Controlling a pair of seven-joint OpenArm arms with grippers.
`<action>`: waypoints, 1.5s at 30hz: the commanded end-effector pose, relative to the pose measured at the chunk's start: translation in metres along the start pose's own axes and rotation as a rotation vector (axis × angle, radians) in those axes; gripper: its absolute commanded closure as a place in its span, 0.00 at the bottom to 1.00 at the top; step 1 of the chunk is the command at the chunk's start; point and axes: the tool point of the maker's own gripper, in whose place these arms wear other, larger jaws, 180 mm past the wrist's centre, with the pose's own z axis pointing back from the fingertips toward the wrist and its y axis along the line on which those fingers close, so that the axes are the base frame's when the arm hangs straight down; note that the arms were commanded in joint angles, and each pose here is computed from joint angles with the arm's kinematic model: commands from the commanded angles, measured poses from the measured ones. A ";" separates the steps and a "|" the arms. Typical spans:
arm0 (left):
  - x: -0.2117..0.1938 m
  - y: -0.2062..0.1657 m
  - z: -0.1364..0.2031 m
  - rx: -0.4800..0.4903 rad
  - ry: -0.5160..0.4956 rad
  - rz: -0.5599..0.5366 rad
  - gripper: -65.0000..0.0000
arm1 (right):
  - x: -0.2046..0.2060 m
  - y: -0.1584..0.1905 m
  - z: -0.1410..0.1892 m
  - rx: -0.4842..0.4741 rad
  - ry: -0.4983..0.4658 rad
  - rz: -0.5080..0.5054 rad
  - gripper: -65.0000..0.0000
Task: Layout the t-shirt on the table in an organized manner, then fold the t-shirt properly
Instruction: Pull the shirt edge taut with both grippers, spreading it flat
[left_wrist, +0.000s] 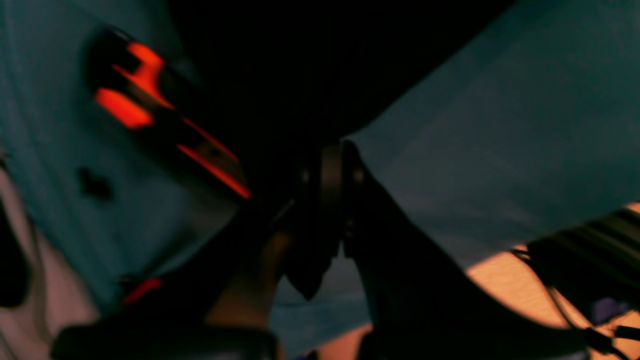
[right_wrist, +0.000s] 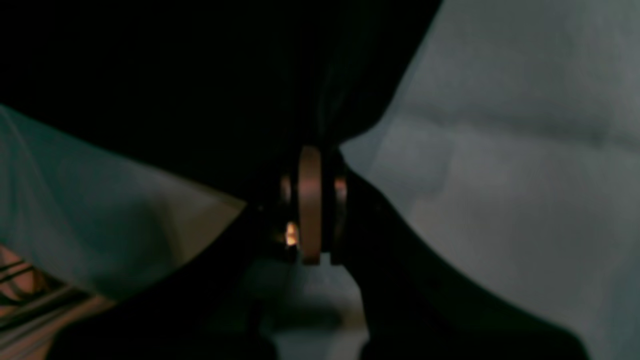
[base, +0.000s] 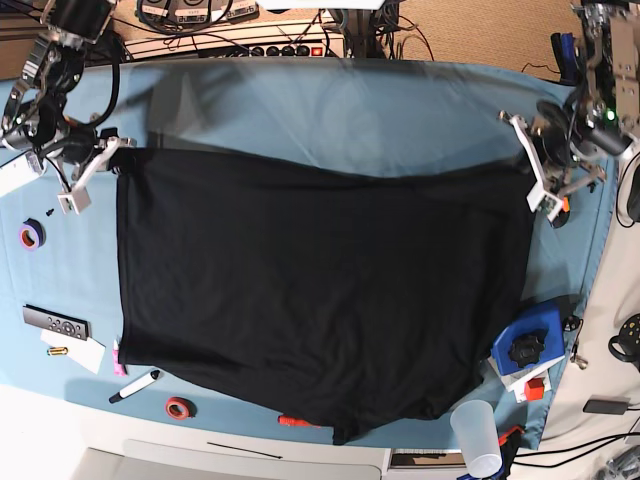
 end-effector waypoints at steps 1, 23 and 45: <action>0.002 0.000 0.007 0.012 -0.022 -0.002 1.00 | 0.011 -0.009 0.013 -0.034 -0.039 0.020 1.00; -0.060 -0.018 0.051 0.105 0.052 0.126 1.00 | -0.037 -0.042 0.049 -0.112 -0.011 -0.020 1.00; -0.006 -0.011 0.056 0.129 -0.166 0.086 1.00 | -0.037 -0.042 0.049 -0.111 -0.011 -0.021 1.00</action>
